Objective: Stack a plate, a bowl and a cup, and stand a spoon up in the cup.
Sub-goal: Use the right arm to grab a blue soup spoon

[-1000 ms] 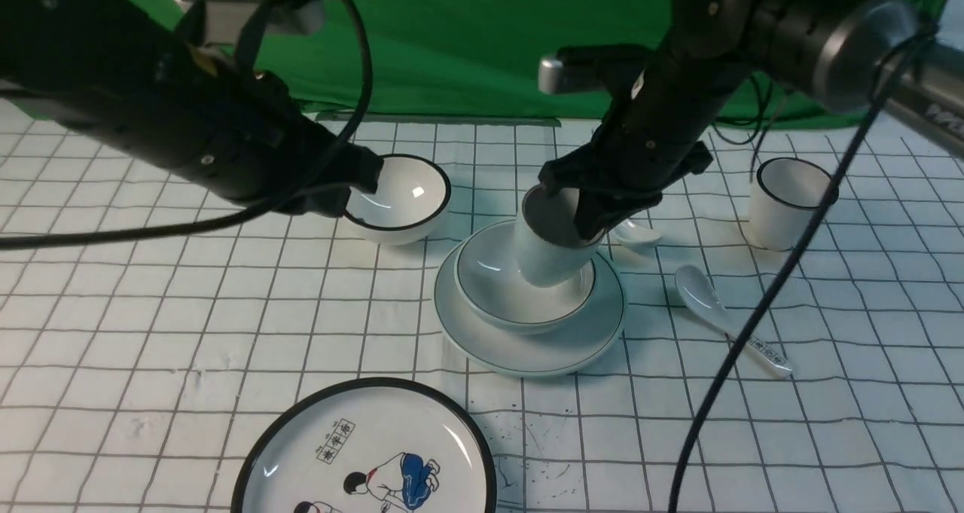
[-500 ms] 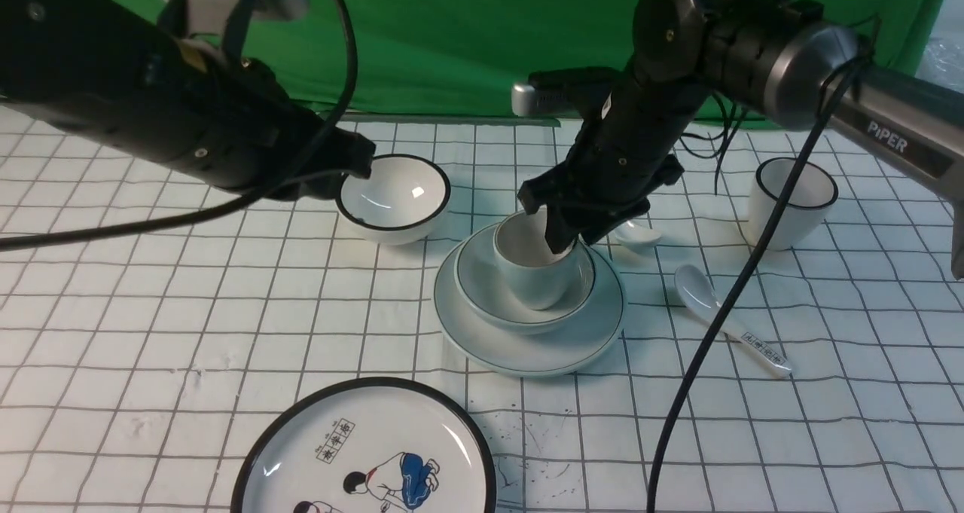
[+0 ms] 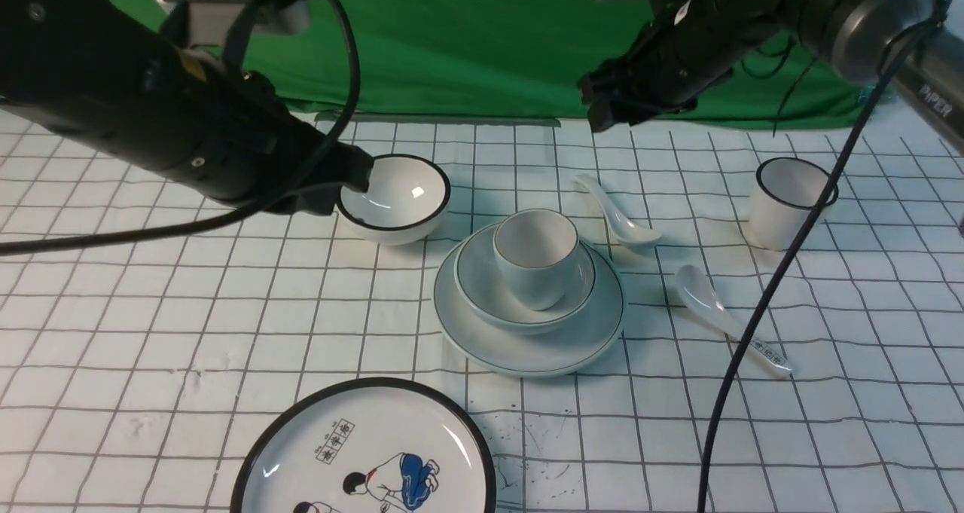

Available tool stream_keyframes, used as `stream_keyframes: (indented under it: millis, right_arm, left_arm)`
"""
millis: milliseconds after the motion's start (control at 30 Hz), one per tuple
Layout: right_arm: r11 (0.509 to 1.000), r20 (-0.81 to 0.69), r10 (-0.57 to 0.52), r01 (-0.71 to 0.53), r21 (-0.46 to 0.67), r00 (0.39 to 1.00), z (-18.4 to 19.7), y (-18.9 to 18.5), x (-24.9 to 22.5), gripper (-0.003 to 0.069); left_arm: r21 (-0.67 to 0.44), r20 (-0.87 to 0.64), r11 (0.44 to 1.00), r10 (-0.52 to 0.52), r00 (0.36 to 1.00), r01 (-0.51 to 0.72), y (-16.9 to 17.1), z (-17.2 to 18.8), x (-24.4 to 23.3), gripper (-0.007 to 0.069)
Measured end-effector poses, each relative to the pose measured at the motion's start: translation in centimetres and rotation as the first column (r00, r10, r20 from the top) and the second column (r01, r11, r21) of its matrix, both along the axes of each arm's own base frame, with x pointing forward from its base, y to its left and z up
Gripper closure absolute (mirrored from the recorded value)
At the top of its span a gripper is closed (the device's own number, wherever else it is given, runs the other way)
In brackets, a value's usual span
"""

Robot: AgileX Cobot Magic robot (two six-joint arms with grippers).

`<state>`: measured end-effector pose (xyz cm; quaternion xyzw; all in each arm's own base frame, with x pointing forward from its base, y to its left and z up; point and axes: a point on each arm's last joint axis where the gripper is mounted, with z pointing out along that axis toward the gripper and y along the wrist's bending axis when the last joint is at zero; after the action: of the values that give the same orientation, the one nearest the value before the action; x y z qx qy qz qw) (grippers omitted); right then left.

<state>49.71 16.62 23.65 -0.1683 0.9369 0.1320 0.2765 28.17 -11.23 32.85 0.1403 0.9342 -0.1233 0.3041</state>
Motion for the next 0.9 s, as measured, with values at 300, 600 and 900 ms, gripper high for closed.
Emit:
stream_keyframes:
  millis: [300,600,900]
  right_arm:
    - [1.000,-0.045,-0.011,0.011,-0.007,0.999,-7.6,0.5,1.9,0.0189]
    - [1.000,-0.044,-0.002,0.001,-0.020,0.999,-6.6,0.4,1.6,0.0492]
    - [0.999,0.138,0.047,-0.049,0.012,0.989,8.6,-0.3,-3.2,0.0492]
  left_arm:
    - [0.031,-0.031,0.999,-0.008,1.000,0.009,0.2,-0.2,-0.2,0.0624]
    - [0.041,-0.046,0.999,-0.010,0.999,0.012,0.3,-0.3,-0.4,0.0624]
    - [0.037,-0.032,0.999,-0.007,0.999,0.009,0.2,-0.3,-0.3,0.0624]
